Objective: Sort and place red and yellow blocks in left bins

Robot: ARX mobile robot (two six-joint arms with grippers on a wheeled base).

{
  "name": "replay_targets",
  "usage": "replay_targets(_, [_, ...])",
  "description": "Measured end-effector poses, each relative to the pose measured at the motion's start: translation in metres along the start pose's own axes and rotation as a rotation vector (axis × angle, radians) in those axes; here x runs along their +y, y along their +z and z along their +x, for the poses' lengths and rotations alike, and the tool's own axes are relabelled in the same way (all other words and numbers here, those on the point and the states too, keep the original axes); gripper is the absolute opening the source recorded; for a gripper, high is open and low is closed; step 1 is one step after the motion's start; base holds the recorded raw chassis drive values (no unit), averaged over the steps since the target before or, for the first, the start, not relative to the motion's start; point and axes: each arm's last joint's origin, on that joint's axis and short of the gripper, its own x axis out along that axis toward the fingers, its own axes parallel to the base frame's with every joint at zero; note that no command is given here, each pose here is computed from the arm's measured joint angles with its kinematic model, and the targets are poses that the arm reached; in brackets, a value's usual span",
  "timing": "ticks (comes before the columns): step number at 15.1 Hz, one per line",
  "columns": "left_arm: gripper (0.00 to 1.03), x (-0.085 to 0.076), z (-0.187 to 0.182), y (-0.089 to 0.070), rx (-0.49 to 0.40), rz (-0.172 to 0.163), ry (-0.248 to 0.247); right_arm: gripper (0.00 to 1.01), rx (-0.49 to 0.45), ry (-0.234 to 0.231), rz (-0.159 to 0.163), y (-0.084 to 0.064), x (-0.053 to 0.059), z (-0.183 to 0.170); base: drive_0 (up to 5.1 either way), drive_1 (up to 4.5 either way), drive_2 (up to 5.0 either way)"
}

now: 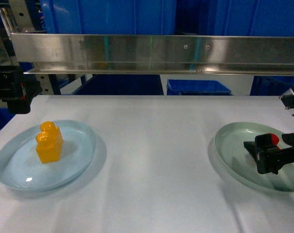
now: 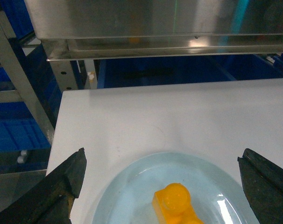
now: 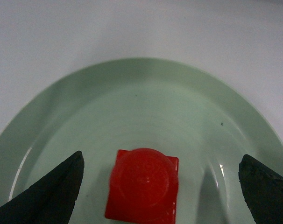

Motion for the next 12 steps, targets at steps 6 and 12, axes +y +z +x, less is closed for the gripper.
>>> replay_targets(6, [0.98, 0.0, 0.0, 0.0, 0.0, 0.0, 0.0, 0.98, -0.025, 0.009, -0.009, 0.005, -0.008, 0.009, 0.0, 0.0, 0.0])
replay_targets(12, [0.98, 0.0, 0.0, 0.0, 0.0, 0.0, 0.001, 0.76, 0.016, 0.036, -0.009, -0.007, 0.002, 0.018, 0.0, 0.0, 0.0])
